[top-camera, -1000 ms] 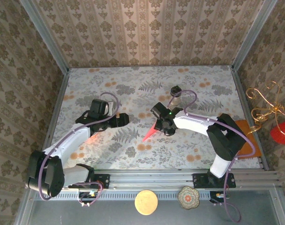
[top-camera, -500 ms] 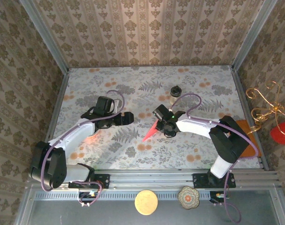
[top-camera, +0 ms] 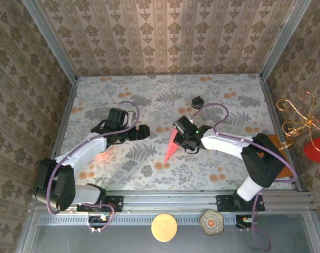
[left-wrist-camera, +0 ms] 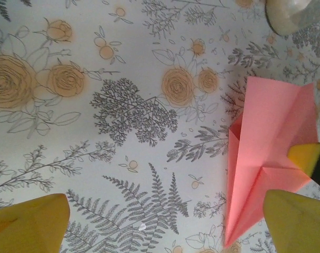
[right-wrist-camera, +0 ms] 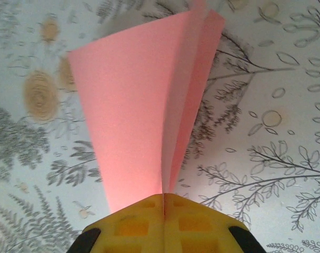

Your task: Fold a paper plane with a square sheet of paper (pick it up from the middle)

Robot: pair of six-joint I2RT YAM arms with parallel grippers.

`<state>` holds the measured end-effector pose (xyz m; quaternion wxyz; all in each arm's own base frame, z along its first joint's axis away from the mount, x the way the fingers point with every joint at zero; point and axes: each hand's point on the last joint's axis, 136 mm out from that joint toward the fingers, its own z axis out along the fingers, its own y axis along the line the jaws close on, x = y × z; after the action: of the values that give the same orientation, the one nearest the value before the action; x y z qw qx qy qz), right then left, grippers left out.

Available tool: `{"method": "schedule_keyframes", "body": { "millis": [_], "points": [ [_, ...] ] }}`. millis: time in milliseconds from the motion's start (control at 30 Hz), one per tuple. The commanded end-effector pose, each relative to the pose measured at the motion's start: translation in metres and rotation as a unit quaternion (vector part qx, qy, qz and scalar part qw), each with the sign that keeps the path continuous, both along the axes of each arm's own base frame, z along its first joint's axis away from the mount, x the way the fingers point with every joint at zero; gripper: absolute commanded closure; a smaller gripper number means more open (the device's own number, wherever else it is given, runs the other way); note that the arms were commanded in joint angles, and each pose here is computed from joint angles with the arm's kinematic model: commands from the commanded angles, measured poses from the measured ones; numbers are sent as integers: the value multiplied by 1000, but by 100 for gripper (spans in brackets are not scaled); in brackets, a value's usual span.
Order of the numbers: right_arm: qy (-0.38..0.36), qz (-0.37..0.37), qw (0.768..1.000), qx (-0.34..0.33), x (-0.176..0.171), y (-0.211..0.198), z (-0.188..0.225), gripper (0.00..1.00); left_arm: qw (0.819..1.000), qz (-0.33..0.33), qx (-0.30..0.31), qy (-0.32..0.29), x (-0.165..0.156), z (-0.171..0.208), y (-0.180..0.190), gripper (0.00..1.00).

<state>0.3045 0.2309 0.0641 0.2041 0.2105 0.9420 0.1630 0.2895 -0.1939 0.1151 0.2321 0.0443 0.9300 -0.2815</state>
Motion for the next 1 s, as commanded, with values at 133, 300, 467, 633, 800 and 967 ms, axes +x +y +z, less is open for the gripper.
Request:
{"method": "schedule_keyframes", "body": {
  "millis": [133,300,467,633,800,967],
  "points": [
    [-102,140,982,78,18,50,55,94,997,66,-27,1,10,2,22,5],
    [-105,214,959,154,13,87,58,93,996,68,-50,-2,10,7,20,5],
    [-85,240,943,212,10,104,40,93,995,74,-62,11,8,1,17,7],
    [-56,231,941,241,11,99,9,92,995,73,-60,30,2,-9,12,10],
    [-38,217,947,232,11,82,-14,92,995,67,-46,58,-7,-27,3,20],
    [-24,202,954,219,10,64,-29,92,993,61,-46,90,-13,-44,-8,32]
  ]
}}
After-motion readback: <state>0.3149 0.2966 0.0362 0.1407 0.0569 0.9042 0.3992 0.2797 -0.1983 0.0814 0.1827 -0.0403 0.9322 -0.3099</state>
